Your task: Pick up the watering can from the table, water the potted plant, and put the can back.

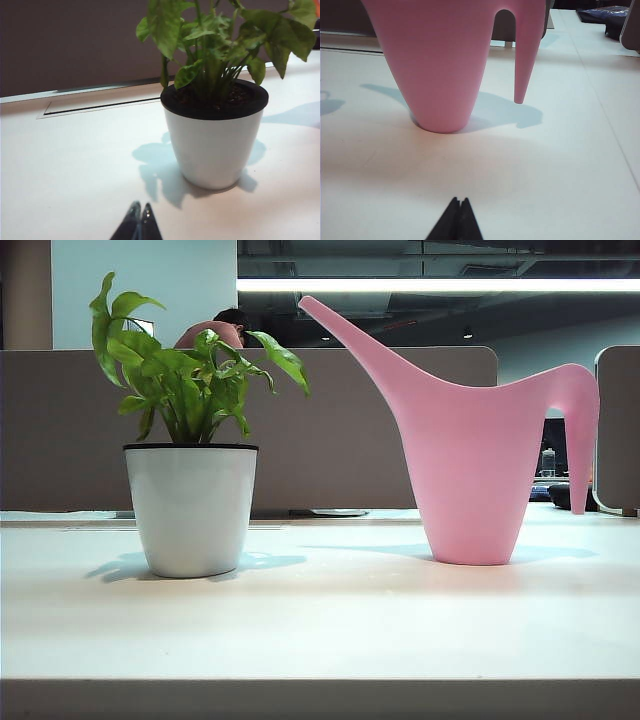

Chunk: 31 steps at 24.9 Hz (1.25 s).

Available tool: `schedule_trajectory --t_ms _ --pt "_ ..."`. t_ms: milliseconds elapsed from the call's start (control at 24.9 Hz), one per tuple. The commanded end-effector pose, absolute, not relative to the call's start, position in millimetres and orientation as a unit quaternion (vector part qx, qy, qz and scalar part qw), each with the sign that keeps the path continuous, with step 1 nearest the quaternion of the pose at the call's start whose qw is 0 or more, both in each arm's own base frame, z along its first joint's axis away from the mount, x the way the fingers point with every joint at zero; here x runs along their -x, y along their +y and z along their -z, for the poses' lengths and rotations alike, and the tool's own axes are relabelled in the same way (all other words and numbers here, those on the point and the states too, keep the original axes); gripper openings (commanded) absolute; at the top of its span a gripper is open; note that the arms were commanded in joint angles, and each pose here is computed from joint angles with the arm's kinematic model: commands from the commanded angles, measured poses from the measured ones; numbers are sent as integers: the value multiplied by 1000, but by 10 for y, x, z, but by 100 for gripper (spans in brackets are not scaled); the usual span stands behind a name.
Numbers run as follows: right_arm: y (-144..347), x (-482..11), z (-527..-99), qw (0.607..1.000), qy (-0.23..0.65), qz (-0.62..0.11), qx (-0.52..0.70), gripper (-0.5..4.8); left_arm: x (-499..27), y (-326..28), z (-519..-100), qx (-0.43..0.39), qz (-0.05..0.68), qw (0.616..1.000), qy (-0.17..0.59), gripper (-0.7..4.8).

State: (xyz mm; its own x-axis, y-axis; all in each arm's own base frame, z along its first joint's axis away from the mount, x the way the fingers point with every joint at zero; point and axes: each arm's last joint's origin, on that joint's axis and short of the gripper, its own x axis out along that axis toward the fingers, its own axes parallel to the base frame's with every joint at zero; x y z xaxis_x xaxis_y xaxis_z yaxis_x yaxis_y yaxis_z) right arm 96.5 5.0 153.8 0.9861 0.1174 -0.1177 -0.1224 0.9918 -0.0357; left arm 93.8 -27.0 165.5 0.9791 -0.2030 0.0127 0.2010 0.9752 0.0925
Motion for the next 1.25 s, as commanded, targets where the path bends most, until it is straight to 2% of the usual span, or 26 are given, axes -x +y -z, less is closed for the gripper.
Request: schedule_trajectory --t_ms 40,281,1245 --pt "55 -973 -1597 999 21 -22 25 -6 -936 -269 -1675 -46 101 994 -17 -5" --pt "79 -970 -1704 999 -35 -23 22 -6 -936 -269 -1675 -46 101 994 -17 -5" --pt "80 -971 -1679 999 -22 -24 23 -6 -945 -233 -1675 -46 82 995 -16 -5"
